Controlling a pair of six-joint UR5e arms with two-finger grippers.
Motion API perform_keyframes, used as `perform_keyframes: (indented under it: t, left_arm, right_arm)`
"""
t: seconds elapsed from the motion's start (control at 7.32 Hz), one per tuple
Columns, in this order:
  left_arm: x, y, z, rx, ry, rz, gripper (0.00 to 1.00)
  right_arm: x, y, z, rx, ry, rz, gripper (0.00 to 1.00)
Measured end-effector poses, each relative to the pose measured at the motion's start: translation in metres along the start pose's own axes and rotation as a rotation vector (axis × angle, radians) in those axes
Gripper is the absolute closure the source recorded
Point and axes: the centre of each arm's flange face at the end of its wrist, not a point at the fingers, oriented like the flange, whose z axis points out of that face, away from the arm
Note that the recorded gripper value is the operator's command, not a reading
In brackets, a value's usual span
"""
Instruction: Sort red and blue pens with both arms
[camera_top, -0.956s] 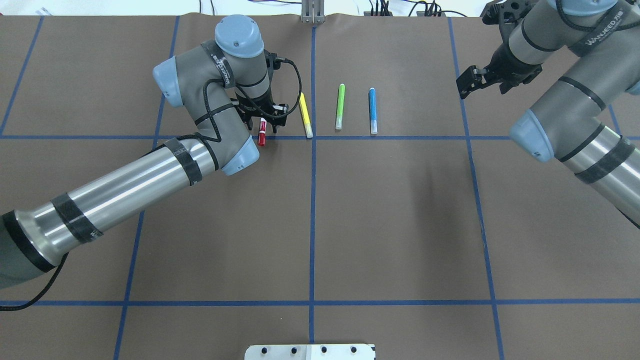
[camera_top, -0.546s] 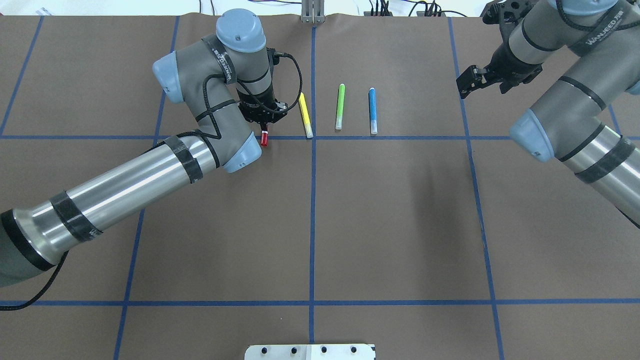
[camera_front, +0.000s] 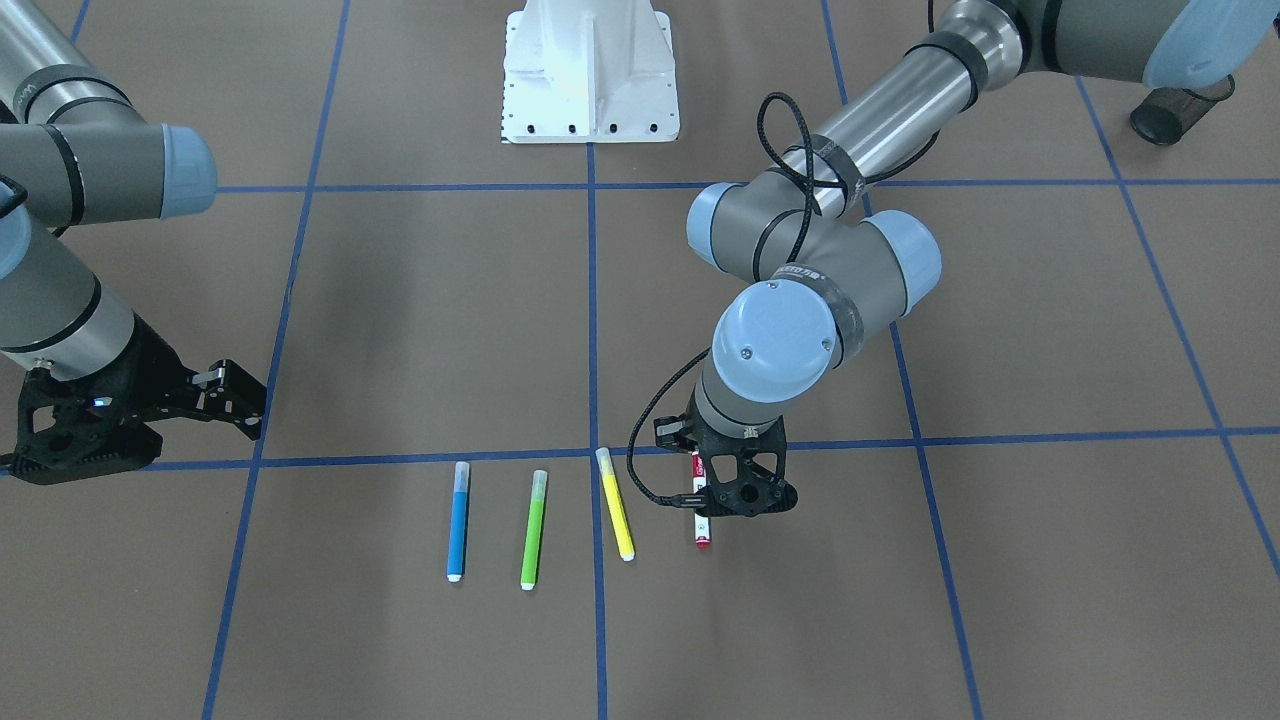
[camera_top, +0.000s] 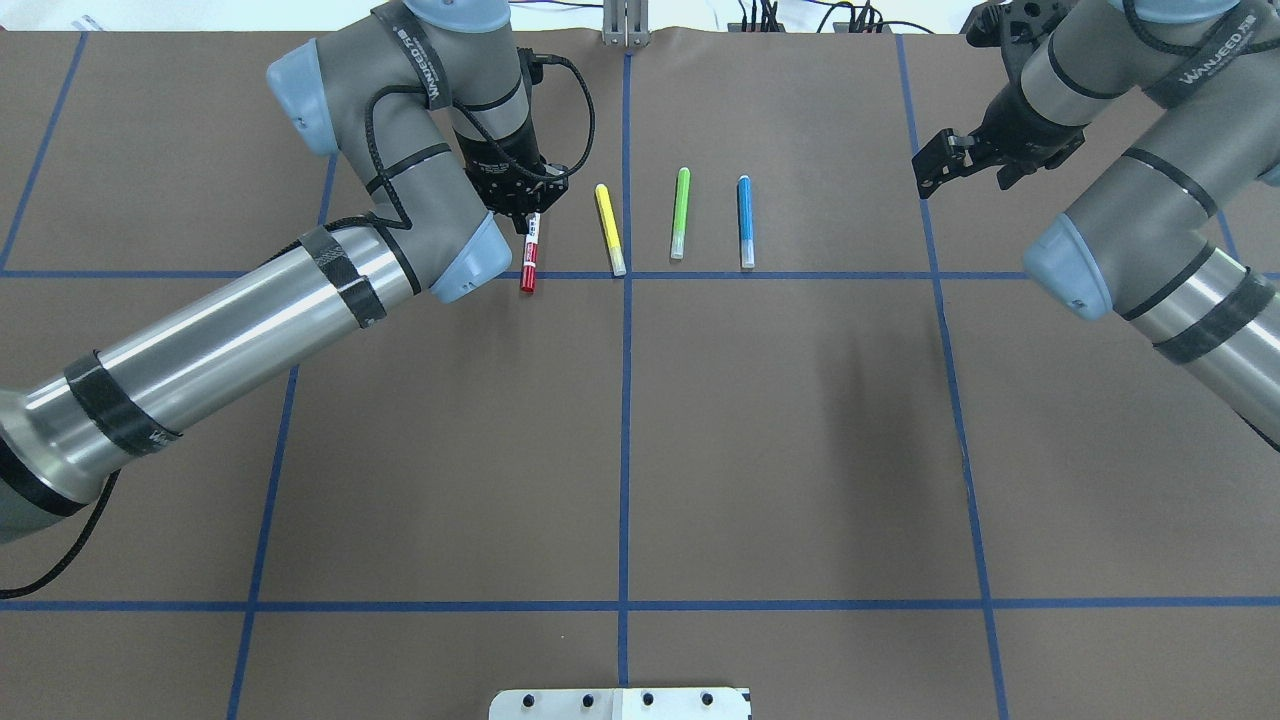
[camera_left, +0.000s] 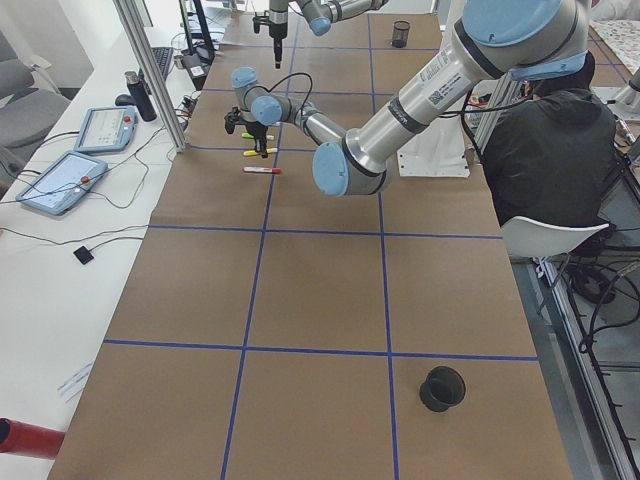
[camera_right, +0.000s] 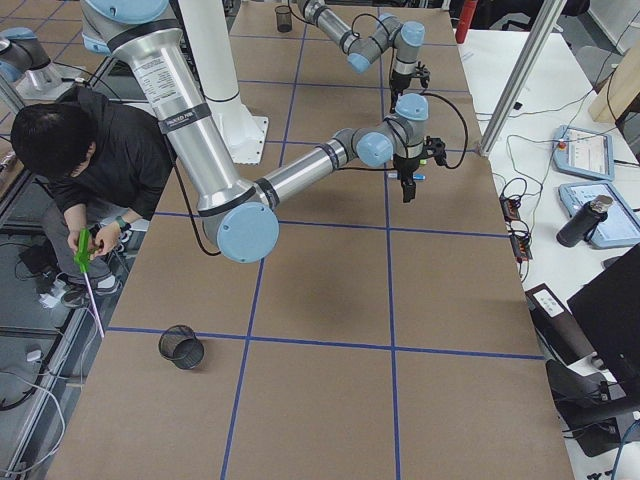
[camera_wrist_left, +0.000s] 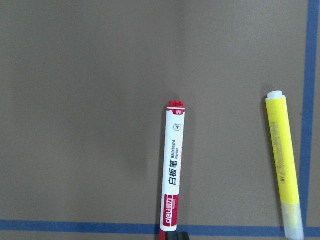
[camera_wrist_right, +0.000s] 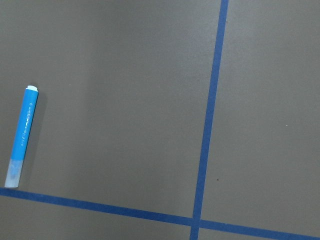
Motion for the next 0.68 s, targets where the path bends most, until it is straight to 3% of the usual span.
perform_keyframes:
  t: [0.41,0.68]
  left_arm:
    - [0.004,0.010,0.031,0.032,-0.013,0.038,0.08]
    - [0.005,0.012,0.043,0.040,-0.024,0.042,0.13]
  right_arm:
    - [-0.002,0.000,-0.001,0.002,-0.004,0.010,0.01]
    - [-0.003,0.000,-0.002,0.003,-0.005,0.022,0.01]
